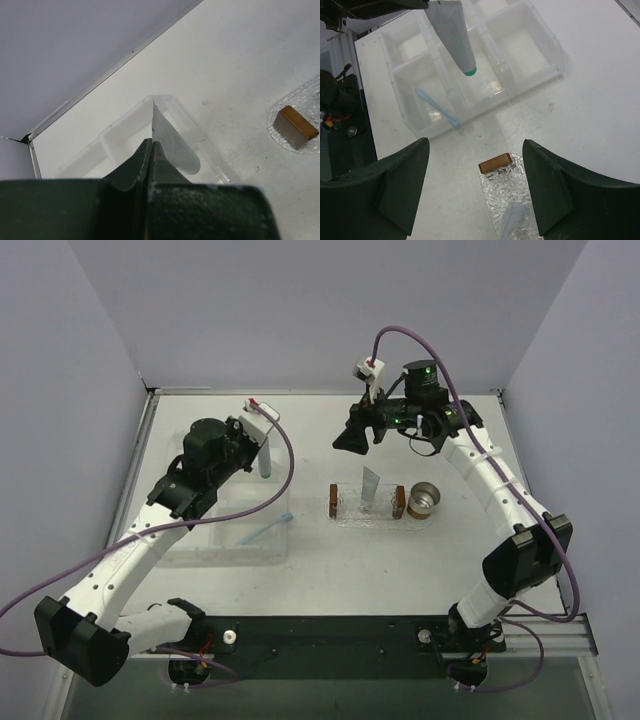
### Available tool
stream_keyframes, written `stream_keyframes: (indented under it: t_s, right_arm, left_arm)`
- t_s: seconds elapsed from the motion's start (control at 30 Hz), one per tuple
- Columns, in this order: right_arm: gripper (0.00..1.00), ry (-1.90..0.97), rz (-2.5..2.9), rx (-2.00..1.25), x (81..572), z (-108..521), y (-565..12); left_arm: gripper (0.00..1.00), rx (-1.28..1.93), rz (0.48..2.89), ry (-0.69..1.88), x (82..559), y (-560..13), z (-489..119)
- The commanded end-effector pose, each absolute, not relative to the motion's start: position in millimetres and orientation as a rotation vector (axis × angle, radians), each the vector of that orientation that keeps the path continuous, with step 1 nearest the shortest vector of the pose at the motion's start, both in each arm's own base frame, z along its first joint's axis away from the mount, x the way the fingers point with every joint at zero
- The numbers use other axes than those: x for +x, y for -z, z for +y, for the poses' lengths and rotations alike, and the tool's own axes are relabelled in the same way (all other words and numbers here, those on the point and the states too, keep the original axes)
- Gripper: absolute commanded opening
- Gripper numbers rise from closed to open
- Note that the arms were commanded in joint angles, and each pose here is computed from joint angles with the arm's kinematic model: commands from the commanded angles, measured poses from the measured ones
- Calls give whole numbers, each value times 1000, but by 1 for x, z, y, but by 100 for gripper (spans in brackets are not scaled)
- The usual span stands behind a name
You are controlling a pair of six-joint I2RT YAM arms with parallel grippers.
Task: Prepare toiletry sets of a toothbrush and toothpaste on the tray
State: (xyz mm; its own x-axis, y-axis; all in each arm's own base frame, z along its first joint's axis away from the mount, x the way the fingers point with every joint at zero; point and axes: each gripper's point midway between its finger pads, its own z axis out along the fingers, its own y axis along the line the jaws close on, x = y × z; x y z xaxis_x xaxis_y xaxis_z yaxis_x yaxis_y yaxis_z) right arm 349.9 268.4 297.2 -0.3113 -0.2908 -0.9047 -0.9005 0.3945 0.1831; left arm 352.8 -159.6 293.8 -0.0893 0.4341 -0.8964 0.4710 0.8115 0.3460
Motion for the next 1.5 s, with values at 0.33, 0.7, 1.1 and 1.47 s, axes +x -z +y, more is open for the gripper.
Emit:
stream_keyframes:
  t_s: [0.33,0.7,1.1,1.47]
  right_arm:
    - [70,-1177,1582,-1160,344,318,-331]
    - [71,-1322,1524,-1211,333,345,-329]
    - [76,-1428,1453,-1289,314,374,-333]
    - [54,-1486,1441,-1331,303,393,-332]
  left_arm:
    - [0,794,1480,382,312,-396,-203]
    - [0,805,1466,535,300,-415,-222]
    - [0,803,1471,606,292,-420,-228]
    - [0,810,1473,623,289,-414,-229]
